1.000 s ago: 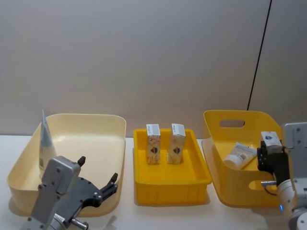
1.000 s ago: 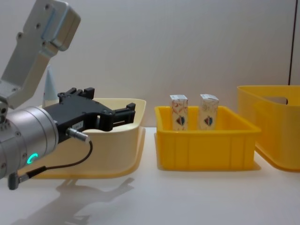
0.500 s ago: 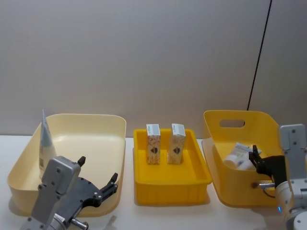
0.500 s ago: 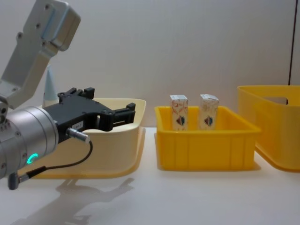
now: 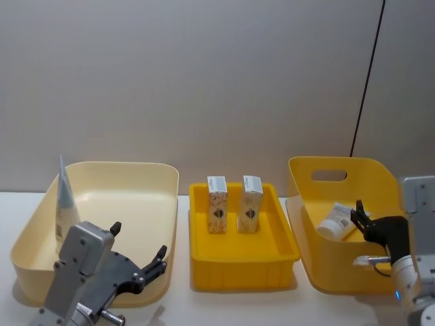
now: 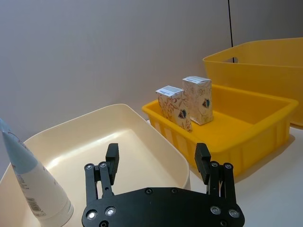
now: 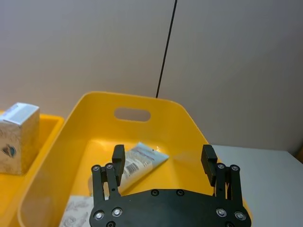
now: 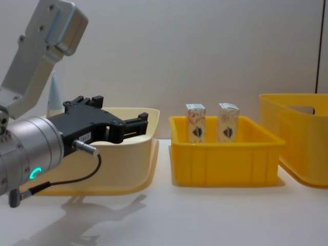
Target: Bimanual collaborative sorting of washing and personal care products
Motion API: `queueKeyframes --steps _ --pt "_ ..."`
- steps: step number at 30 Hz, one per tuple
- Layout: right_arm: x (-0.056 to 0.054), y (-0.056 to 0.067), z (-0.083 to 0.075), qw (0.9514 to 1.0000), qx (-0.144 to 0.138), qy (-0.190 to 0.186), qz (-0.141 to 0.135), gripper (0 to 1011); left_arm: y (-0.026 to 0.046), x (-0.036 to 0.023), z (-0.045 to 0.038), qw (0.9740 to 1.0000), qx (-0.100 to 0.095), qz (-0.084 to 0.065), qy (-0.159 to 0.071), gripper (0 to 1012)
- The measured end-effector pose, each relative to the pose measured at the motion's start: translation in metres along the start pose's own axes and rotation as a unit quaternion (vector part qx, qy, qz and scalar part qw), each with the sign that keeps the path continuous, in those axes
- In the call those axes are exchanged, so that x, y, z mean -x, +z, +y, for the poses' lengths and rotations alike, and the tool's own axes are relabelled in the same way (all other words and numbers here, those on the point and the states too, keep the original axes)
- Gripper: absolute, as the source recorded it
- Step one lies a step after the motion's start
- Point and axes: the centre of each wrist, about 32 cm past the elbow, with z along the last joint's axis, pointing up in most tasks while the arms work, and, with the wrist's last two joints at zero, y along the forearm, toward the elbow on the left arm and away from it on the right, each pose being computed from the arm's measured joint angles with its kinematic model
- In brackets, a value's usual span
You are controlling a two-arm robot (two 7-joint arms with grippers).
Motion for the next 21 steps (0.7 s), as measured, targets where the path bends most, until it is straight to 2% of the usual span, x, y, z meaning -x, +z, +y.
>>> queueKeyframes --steps 8,14,21 --pt "-0.004 0.0 -0.005 0.9987 -0.043 0.01 0.026 1001 0.0 0.0 0.0 1.0 0.0 0.0 0.0 1000" --pt "-0.009 0.002 -0.009 0.995 -0.083 0.023 0.051 1001 0.0 0.0 0.0 1.0 0.0 0.0 0.0 1000" --pt "-0.009 0.0 -0.012 0.9949 -0.082 0.03 0.051 1001 0.0 0.0 0.0 1.0 0.0 0.0 0.0 1000"
